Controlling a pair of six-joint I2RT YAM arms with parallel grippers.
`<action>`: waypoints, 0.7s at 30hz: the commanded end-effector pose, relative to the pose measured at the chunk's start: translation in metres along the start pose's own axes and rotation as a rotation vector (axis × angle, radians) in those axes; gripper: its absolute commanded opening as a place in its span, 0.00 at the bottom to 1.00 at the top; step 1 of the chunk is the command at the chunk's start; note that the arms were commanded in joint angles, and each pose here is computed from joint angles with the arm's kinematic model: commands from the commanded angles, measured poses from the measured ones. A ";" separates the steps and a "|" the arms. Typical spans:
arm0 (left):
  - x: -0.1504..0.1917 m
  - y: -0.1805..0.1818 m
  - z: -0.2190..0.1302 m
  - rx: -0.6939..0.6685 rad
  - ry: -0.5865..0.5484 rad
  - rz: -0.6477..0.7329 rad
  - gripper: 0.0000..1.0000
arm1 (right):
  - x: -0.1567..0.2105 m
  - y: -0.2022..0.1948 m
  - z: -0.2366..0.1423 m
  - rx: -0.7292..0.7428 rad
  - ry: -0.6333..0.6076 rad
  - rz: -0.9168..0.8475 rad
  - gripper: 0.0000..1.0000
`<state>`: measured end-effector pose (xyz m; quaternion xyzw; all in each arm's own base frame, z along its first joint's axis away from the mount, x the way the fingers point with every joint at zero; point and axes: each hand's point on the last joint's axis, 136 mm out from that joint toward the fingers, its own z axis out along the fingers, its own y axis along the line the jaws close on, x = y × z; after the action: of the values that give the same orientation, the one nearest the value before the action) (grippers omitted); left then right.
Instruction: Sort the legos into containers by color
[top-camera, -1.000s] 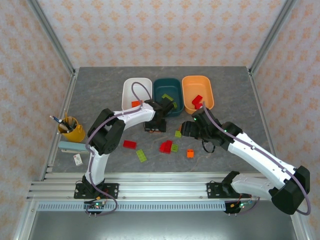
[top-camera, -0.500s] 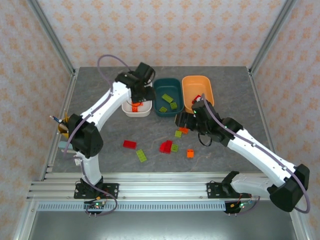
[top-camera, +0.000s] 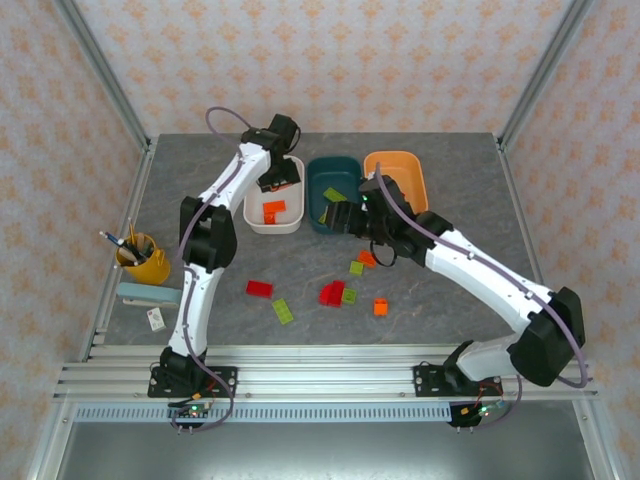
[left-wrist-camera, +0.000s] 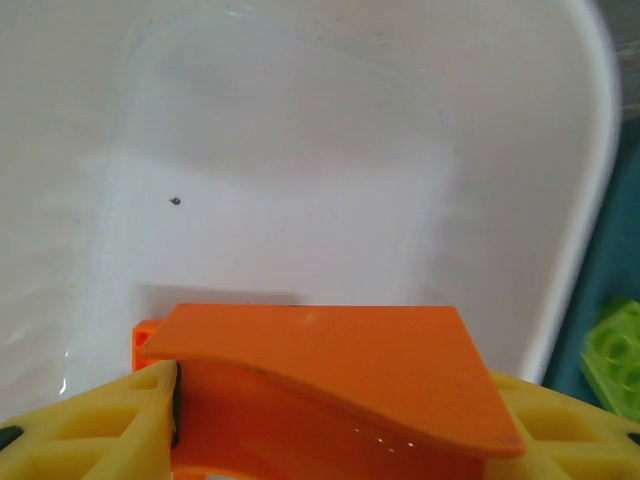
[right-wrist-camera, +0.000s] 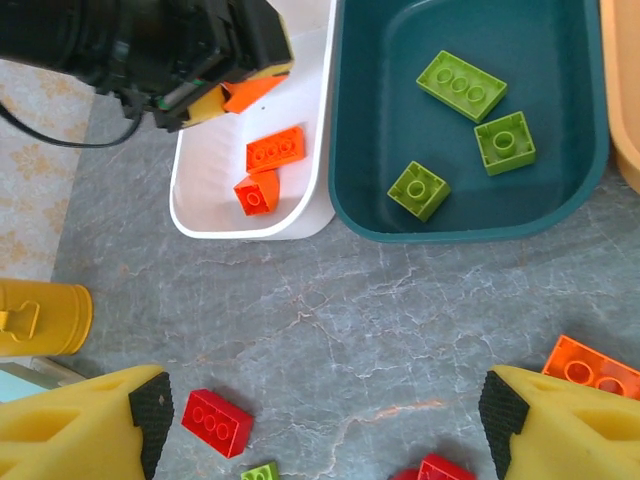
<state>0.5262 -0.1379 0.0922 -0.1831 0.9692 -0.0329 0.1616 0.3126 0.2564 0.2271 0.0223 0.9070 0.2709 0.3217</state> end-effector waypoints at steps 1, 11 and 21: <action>-0.016 0.004 -0.001 -0.015 -0.041 0.017 0.52 | -0.019 0.015 -0.001 -0.048 -0.041 0.013 0.82; -0.010 0.011 0.038 -0.061 -0.001 0.014 0.58 | -0.019 0.004 0.010 -0.024 -0.004 0.026 0.82; -0.018 0.009 0.013 -0.047 -0.042 0.016 0.81 | -0.013 0.002 0.011 -0.017 0.025 0.015 0.82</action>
<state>0.5384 -0.1310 0.0508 -0.1774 0.9734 -0.0096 0.1449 0.3272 0.2589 0.2179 0.0292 0.9115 0.2776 0.3022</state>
